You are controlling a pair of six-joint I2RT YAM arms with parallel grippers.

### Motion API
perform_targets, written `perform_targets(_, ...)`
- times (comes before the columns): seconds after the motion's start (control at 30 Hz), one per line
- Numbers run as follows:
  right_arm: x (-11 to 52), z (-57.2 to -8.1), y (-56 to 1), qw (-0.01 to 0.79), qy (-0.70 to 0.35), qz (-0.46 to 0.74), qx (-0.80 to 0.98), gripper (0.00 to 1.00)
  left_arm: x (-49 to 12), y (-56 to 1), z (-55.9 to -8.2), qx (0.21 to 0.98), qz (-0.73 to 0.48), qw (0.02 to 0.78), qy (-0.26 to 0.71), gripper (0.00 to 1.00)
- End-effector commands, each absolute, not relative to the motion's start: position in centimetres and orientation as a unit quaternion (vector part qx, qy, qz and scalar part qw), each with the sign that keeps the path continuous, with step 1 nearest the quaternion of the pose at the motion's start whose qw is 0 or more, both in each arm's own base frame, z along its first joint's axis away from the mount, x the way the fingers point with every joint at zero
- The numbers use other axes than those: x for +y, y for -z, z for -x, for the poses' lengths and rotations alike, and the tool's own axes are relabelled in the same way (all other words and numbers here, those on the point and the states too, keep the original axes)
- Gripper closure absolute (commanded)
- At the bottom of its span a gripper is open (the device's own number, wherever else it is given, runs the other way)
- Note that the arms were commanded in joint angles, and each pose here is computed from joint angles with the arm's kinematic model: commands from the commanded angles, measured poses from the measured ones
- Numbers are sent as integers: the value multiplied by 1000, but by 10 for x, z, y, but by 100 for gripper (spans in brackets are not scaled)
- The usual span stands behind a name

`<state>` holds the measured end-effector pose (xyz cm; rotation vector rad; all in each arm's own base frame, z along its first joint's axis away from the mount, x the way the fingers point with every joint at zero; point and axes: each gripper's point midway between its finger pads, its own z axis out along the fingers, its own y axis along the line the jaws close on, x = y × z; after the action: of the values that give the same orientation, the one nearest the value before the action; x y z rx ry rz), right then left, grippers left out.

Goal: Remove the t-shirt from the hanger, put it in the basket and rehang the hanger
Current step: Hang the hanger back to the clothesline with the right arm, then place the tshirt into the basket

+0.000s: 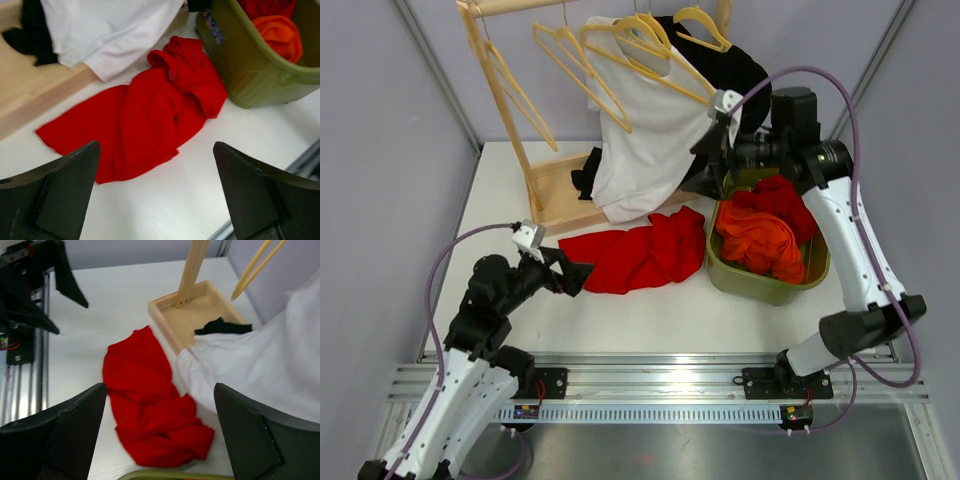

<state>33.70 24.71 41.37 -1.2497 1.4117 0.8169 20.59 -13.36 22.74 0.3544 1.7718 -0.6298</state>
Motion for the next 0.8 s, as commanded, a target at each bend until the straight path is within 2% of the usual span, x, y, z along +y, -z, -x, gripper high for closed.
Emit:
perform_targets(0.0, 223, -301, -391, 508, -331, 520, 602, 4, -169, -230, -208, 757, -94, 513, 392, 1)
perform_targets(0.03, 220, -294, -360, 476, -347, 510, 627, 5, -176, -222, -211, 759, -89, 503, 404, 1)
perform_targets(0.1, 214, -282, -338, 454, -365, 501, 640, 5, -196, -196, -212, 785, -89, 457, 409, 1)
perform_targets(0.17, 207, -265, -309, 428, -373, 495, 658, 4, -206, -188, -223, 801, -77, 458, 378, 1)
perform_targets(0.2, 204, -255, -295, 410, -380, 491, 668, 4, -221, -168, -221, 824, -69, 424, 369, 1)
perform_targets(0.23, 202, -250, -289, 404, -384, 487, 672, 4, -219, -172, -236, 830, -34, 441, 340, 1)
perform_targets(0.3, 199, -243, -286, 409, -389, 479, 672, 3, -233, -150, -246, 857, 23, 408, 314, 1)
perform_targets(0.4, 189, -242, -273, 423, -386, 454, 682, 1, -246, -148, -268, 867, 79, 413, 267, 1)
perform_targets(0.43, 186, -244, -272, 428, -383, 449, 684, 1, -243, -123, -276, 884, 92, 404, 214, 1)
perform_targets(0.5, 178, -248, -273, 438, -379, 435, 689, 0, -257, -128, -291, 884, 117, 405, 203, 1)
perform_targets(0.53, 177, -249, -273, 439, -381, 431, 690, 1, -258, -103, -294, 901, 117, 383, 166, 1)
perform_targets(0.57, 173, -251, -274, 445, -383, 425, 689, 1, -268, -108, -302, 900, 117, 384, 167, 1)
perform_targets(0.77, 164, -250, -266, 455, -387, 411, 689, 1, -281, -43, -312, 929, 96, 339, 110, 2)
